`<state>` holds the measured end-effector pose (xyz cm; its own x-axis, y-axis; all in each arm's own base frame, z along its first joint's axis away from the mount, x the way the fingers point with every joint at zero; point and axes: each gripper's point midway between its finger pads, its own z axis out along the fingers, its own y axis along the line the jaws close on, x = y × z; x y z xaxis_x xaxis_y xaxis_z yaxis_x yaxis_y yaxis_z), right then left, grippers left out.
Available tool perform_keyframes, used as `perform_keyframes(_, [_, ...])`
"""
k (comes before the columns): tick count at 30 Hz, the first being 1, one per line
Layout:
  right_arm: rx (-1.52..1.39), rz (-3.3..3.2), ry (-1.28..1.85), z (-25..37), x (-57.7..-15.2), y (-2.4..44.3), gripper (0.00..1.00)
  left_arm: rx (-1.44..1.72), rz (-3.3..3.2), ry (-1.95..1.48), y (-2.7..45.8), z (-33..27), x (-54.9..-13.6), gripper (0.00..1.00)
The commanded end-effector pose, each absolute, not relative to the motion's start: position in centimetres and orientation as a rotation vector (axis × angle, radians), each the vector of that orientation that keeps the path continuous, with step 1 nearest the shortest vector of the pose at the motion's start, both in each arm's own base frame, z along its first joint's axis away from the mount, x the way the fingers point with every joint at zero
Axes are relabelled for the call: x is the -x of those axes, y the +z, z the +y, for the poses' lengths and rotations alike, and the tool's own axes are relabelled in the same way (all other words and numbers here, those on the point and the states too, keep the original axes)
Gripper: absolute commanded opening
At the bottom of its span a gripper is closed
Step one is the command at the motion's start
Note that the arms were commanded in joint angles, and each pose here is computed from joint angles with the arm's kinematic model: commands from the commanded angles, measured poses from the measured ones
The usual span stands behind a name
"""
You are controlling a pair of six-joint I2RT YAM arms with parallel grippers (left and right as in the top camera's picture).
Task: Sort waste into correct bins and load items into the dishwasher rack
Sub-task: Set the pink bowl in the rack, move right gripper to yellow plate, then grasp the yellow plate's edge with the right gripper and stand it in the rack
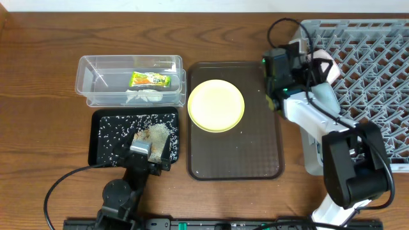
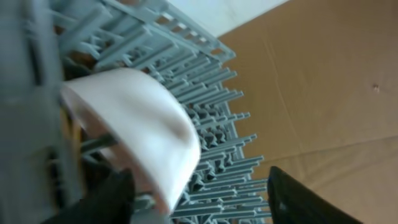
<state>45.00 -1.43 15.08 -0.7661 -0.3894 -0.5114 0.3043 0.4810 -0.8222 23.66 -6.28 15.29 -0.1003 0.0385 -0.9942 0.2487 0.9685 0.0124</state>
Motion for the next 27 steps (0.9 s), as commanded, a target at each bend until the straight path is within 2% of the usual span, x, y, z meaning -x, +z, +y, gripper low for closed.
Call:
perform_keyframes(1, [0.076, 2.003, -1.264, 1.1, -44.7, 17.2, 0.72, -0.220, 1.716, -0.164, 13.6, -6.0, -23.6, 0.97])
perform_keyframes(7, [0.203, 2.011, -1.052, 6.7, -44.3, 17.5, 0.75, -0.220, 1.716, -0.164, 13.6, -6.0, -23.6, 0.97])
perform_keyframes(11, [0.307, 2.148, -0.733, 11.4, -43.5, 13.7, 0.74, -0.220, 1.716, -0.164, 13.6, -6.0, -23.6, 0.97])
perform_keyframes(15, [0.328, 2.425, -0.307, 15.7, -40.0, 8.3, 0.72, -0.220, 1.716, -0.164, 13.6, -6.0, -23.6, 0.97])
perform_keyframes(20, [0.307, 2.675, 0.076, 19.2, -35.6, 5.3, 0.60, -0.220, 1.716, -0.164, 13.6, -6.0, -23.6, 0.97])
perform_keyframes(27, [0.173, 2.759, 0.115, 18.9, -34.0, 3.8, 0.47, -0.220, 1.716, -0.164, 13.6, -6.0, -23.6, 0.97])
